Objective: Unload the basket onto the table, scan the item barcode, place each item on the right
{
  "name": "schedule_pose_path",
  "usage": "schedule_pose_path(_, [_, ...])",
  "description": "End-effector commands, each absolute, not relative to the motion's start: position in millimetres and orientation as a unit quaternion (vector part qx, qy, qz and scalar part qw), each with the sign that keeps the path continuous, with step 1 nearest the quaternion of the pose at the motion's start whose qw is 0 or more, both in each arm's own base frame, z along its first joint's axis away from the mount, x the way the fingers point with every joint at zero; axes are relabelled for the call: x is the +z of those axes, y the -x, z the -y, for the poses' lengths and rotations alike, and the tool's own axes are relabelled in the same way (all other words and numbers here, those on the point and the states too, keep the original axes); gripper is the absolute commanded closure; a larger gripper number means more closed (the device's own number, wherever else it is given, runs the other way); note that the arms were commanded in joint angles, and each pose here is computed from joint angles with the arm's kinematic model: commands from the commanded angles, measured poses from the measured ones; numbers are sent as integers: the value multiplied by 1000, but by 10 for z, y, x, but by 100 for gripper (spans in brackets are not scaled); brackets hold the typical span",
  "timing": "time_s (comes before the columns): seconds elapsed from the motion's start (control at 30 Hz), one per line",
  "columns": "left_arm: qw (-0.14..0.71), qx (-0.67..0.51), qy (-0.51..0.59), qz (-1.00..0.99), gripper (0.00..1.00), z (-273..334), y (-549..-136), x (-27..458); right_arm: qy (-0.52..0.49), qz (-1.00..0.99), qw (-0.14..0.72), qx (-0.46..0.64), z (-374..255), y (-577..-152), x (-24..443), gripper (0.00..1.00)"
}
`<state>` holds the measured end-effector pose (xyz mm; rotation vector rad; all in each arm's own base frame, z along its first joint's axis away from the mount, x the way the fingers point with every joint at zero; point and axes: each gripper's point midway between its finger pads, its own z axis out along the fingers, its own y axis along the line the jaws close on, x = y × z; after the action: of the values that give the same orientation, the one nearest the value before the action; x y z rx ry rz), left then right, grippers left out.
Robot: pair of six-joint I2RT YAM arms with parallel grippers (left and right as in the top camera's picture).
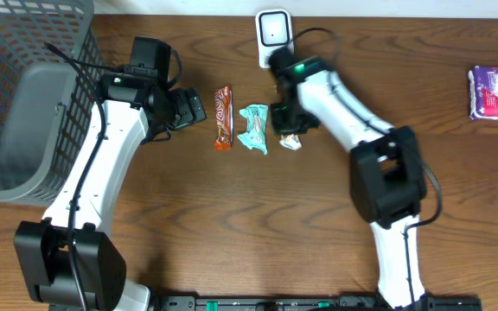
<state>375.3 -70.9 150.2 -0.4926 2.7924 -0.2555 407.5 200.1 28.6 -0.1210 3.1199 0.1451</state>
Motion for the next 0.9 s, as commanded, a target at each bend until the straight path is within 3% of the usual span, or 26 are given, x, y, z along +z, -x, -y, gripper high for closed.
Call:
schedule_pose_path(0.0, [152,-84,173,-969,2,687,-3772,1527,63,-970,-9,234,-2233,-4098,719,93])
schedule_pose_path(0.23, [151,-84,173,-970,2,687,-3771,1526,70,-907,-17,415,-2203,-4169,1045,94])
schedule_pose_path(0.6, [152,-84,173,-970,2,687,-3772,1527,14,-893,-42,448,-1960,-4031,550,91])
schedule_pose_path(0.67, [151,-84,173,-970,2,687,-3771,1526,-8,-903,-47,427,-1841,-4007,381,83])
schedule_pose_path(0.73, [152,-84,173,-970,2,687,-3772,1527,-30,-920,-51,387,-1656,-3992,233,67])
schedule_pose_path(0.87, [152,-84,173,-970,2,687,-3772,1527,-62,-949,-65,301,-1241,-3957,113,58])
